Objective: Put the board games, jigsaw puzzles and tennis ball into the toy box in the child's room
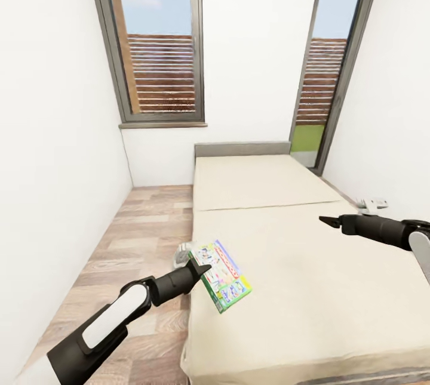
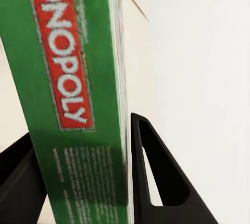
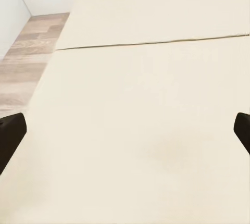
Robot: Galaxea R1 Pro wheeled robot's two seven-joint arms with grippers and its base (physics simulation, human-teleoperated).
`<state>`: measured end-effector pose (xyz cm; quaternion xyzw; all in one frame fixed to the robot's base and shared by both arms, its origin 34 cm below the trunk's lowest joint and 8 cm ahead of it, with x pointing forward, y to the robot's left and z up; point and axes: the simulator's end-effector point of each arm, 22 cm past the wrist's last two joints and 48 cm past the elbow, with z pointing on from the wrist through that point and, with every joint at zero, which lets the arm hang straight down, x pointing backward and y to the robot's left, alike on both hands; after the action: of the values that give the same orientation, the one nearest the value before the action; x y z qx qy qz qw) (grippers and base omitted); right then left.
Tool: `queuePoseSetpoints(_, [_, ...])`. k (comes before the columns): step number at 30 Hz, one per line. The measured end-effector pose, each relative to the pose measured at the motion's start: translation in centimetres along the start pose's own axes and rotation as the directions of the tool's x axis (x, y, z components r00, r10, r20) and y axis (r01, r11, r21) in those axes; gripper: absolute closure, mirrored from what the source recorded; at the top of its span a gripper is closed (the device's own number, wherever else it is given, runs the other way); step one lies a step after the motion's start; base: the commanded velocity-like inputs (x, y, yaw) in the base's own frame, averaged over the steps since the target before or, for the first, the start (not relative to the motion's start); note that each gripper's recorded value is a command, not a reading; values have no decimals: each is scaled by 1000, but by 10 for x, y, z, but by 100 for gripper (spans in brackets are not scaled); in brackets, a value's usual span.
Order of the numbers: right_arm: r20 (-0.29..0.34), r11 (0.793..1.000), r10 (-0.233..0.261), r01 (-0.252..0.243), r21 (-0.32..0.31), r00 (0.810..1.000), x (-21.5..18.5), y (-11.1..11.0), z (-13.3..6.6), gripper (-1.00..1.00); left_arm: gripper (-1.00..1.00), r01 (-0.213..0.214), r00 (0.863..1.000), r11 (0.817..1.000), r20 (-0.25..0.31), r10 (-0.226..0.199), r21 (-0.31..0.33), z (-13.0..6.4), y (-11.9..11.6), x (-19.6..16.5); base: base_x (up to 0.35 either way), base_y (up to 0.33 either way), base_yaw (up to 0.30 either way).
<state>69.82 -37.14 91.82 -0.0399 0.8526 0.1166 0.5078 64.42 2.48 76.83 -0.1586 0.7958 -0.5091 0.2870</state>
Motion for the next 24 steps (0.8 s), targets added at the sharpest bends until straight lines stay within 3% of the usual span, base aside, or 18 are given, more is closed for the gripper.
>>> queuePoseSetpoints(4, [-3, 1000, 1, -1, -4, 1000, -6, 3, -1, -100, 100, -21, 1000, 1000, 11, 21, -15, -2, -2, -5, 0, 0, 294])
queuePoseSetpoints(16, [-8, 1000, 4, -4, -5, 1000, -25, 6, -6, -100, 100, -19, 1000, 999, 19, 20, -28, -8, -15, -16, 0, 0, 288])
queuePoseSetpoints(24, [-2, 1000, 4, -4, -5, 1000, -41, 8, -15, -100, 100, -23, 999, 999, 22, 24, -28, -14, -28, -23, 0, 0, 110])
